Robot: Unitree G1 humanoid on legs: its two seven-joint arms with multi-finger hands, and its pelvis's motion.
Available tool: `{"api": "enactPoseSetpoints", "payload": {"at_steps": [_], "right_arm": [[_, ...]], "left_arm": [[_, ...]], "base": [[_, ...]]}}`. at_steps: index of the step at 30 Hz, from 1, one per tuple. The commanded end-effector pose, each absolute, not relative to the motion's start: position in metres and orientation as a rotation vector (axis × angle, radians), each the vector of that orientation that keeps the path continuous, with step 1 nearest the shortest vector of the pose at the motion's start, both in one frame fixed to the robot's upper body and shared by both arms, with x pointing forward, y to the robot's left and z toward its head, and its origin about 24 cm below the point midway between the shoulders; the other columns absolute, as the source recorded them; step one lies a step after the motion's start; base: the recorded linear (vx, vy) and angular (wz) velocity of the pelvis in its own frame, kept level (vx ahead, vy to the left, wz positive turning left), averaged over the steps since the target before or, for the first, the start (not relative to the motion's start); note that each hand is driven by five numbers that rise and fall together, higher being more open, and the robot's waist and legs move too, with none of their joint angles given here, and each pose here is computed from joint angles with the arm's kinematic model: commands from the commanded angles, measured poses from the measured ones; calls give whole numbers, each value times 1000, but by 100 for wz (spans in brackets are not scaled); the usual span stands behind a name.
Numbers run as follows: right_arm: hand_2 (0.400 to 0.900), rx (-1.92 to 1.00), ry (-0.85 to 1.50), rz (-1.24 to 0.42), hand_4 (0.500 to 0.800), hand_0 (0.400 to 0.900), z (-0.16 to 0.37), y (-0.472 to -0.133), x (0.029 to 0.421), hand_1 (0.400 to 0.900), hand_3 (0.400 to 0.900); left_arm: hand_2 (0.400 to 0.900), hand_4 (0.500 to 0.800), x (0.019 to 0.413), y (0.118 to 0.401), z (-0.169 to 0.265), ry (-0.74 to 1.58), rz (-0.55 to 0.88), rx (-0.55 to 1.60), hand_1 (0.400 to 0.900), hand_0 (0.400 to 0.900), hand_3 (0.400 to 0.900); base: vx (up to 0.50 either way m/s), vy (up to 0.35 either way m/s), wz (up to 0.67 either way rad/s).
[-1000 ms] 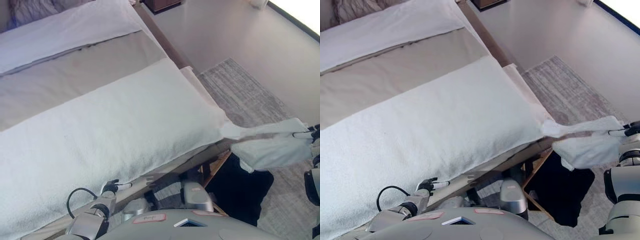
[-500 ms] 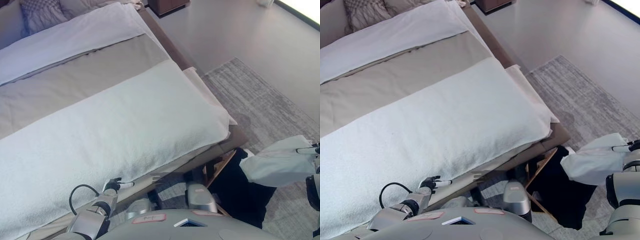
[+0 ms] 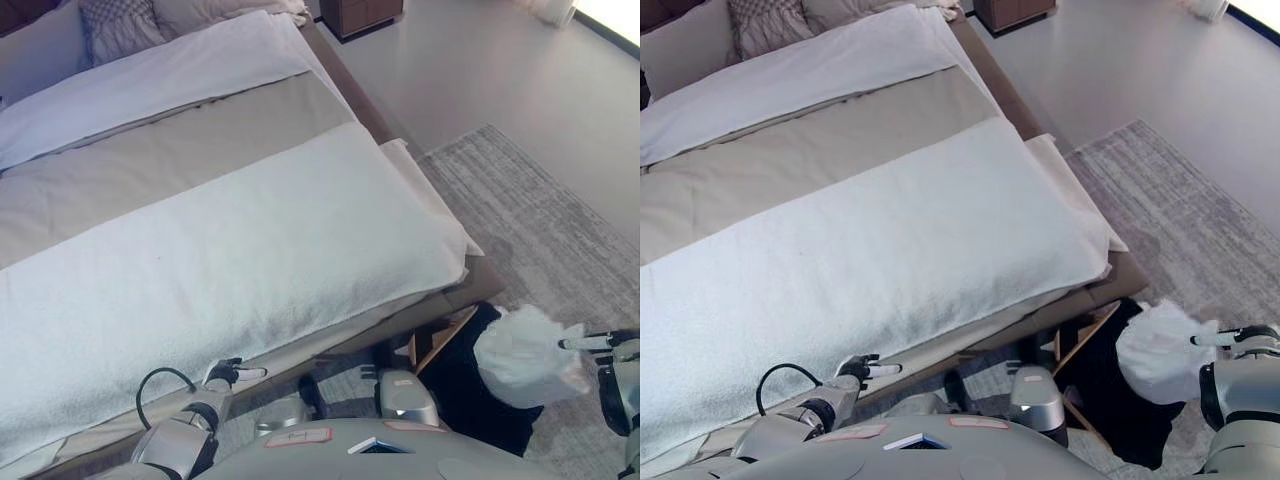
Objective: Put the clothes on the bed into the basket.
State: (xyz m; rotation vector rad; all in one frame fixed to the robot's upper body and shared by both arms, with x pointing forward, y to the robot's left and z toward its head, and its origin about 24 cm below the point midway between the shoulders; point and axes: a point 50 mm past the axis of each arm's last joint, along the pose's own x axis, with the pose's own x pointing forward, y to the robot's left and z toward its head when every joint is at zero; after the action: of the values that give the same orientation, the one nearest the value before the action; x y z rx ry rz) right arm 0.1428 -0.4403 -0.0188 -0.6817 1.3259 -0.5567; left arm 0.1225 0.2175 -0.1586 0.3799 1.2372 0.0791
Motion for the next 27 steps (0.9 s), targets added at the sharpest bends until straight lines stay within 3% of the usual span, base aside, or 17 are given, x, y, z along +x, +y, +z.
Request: {"api": "enactPoseSetpoints", "payload": {"at_steps": [1, 9, 19, 27], "right_arm": [[900, -763, 1287, -572, 800, 900, -5, -448, 153, 900, 900], [900, -778, 1180, -512, 800, 900, -6, -432, 184, 900, 900], [900, -667, 913, -332, 800, 900, -27, -369, 240, 900, 900], [900, -590, 905, -154, 800, 900, -70, -311, 235, 900, 900]], "left_arm": [[900, 800, 131, 248, -149, 1222, 138, 456, 900, 900, 900], [900, 800, 127, 257, -148, 1233, 176, 444, 900, 900, 900], [900, 800, 120, 259, -149, 1236, 224, 395, 900, 900, 900], [900, 800, 112, 259, -152, 1255, 224, 369, 900, 900, 900]], "base": [[0, 0, 0], [-4, -20, 3], [5, -15, 14], [18, 6, 16]]}}
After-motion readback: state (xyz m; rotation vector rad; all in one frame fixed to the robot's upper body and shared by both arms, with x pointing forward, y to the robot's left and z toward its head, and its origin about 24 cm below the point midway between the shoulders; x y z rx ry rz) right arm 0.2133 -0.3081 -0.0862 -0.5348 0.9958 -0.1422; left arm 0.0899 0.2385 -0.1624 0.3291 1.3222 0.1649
